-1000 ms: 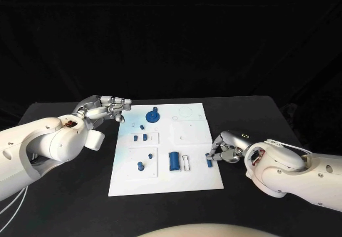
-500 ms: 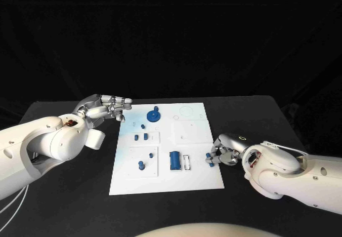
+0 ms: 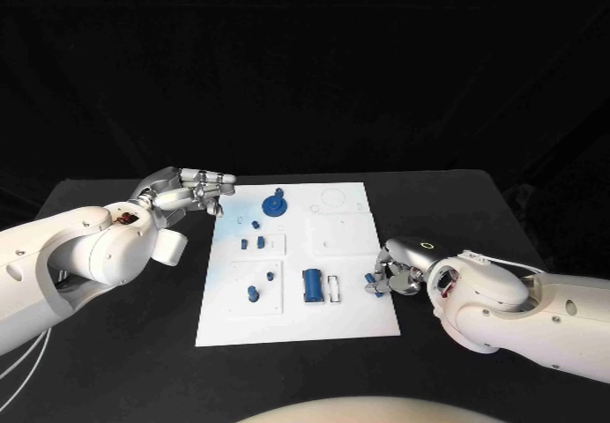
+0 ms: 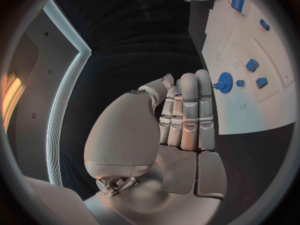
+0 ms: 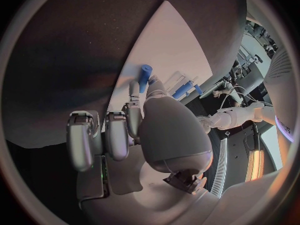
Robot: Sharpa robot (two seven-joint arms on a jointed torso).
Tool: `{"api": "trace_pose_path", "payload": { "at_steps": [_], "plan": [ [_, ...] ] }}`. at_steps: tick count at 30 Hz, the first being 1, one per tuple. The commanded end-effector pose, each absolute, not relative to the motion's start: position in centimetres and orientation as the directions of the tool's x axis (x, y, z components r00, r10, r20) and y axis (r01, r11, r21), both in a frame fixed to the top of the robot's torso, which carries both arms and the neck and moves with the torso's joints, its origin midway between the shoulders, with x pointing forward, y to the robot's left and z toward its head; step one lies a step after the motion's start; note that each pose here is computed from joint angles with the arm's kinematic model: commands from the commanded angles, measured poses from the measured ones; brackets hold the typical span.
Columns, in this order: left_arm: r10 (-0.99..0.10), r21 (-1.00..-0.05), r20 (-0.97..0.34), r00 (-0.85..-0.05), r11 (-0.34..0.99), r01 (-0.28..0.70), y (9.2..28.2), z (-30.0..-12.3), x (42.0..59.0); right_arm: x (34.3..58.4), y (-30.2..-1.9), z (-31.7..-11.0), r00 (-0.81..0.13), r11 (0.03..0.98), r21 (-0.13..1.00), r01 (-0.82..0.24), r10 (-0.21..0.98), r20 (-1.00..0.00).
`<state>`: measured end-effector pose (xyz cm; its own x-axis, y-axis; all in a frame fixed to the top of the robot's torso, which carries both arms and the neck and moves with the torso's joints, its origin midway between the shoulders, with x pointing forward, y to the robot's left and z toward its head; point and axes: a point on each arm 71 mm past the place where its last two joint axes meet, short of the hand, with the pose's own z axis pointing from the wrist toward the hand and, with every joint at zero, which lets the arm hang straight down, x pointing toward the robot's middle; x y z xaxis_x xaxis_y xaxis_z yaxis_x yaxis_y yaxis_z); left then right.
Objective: Assemble the parts on the task board
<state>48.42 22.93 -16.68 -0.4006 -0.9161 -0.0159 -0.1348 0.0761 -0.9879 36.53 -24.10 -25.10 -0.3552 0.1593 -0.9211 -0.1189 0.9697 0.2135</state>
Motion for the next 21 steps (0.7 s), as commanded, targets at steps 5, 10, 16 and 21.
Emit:
{"api": "trace_pose_path", "payload": {
  "at_steps": [5,10,16,21],
  "plan": [
    [-0.909,-0.989,-0.005,-0.418,0.066,-0.131,22.7,-16.6,48.3,36.0,-23.8,-26.4,-0.412,0.983,0.073,-0.166,-0.002,-0.911],
    [-0.909,-0.989,-0.005,-0.418,0.066,-0.131,22.7,-16.6,48.3,36.0,-23.4,-26.5,-0.408,0.981,0.050,-0.187,-0.031,-0.913],
    [-0.909,-0.989,-0.005,-0.417,0.066,-0.132,22.7,-16.6,48.3,36.0,-23.1,-26.5,-0.402,0.980,0.042,-0.196,-0.042,-0.915],
    [-0.909,-0.989,-0.005,-0.418,0.066,-0.132,22.7,-16.6,48.3,36.0,-22.9,-26.3,-0.391,0.980,0.048,-0.194,-0.032,-0.920]
  ]
}}
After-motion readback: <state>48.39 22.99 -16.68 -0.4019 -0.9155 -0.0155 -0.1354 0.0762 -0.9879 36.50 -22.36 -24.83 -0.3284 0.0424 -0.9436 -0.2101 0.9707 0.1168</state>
